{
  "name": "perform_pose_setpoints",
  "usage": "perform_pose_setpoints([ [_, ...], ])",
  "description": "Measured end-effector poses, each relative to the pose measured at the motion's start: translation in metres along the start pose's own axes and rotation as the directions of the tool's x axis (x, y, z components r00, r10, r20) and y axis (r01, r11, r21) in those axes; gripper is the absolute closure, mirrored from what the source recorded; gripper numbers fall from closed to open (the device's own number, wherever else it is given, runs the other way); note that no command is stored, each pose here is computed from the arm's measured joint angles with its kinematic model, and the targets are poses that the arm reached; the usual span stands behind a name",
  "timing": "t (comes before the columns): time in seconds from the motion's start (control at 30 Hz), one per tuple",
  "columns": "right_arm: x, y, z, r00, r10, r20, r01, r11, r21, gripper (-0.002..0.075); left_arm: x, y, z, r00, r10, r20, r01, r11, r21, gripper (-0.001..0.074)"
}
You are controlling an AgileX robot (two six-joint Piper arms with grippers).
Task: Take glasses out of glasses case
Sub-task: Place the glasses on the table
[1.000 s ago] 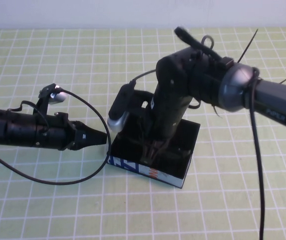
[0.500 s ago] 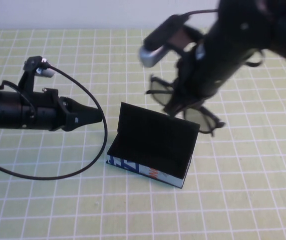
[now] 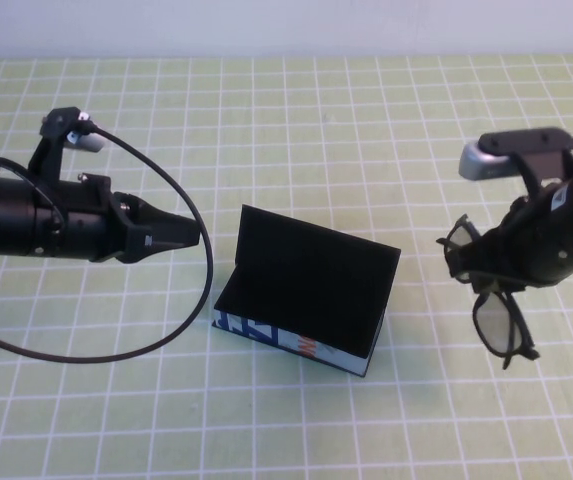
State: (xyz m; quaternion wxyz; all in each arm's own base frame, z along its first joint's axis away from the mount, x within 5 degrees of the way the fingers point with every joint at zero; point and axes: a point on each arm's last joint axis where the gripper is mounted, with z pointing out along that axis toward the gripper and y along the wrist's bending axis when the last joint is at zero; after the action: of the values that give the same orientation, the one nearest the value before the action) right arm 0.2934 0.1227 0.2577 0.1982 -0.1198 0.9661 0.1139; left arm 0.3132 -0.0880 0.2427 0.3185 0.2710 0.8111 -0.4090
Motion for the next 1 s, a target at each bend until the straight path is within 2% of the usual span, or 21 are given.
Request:
perform_pose_setpoints([
  [0.27,-0.002,-0.002,0.046,0.993,0.119,0.025,-0.118,0.992,-0.050,0.0711,0.000,0.000,0.000,1.000,-0.002,0.001,0.002,1.000,-0.005,0.0739],
  [0.47,-0.001,-0.004,0.065,0.990,0.140,-0.001,-0.139,0.989,-0.045,0.0690,0.000,0.000,0.000,1.000,-0.002,0.001,0.002,1.000,-0.005,0.0739],
  [0.8,-0.001,-0.005,0.068,0.990,0.141,-0.006,-0.141,0.989,-0.042,0.0477,0.000,0.001,0.000,1.000,-0.002,0.002,0.002,1.000,-0.010,0.0739],
  [1.0,0.004,0.000,0.043,0.991,0.126,-0.038,-0.128,0.990,-0.060,0.0452,-0.002,0.000,-0.002,1.000,-0.010,0.010,0.010,1.000,-0.025,0.0739],
])
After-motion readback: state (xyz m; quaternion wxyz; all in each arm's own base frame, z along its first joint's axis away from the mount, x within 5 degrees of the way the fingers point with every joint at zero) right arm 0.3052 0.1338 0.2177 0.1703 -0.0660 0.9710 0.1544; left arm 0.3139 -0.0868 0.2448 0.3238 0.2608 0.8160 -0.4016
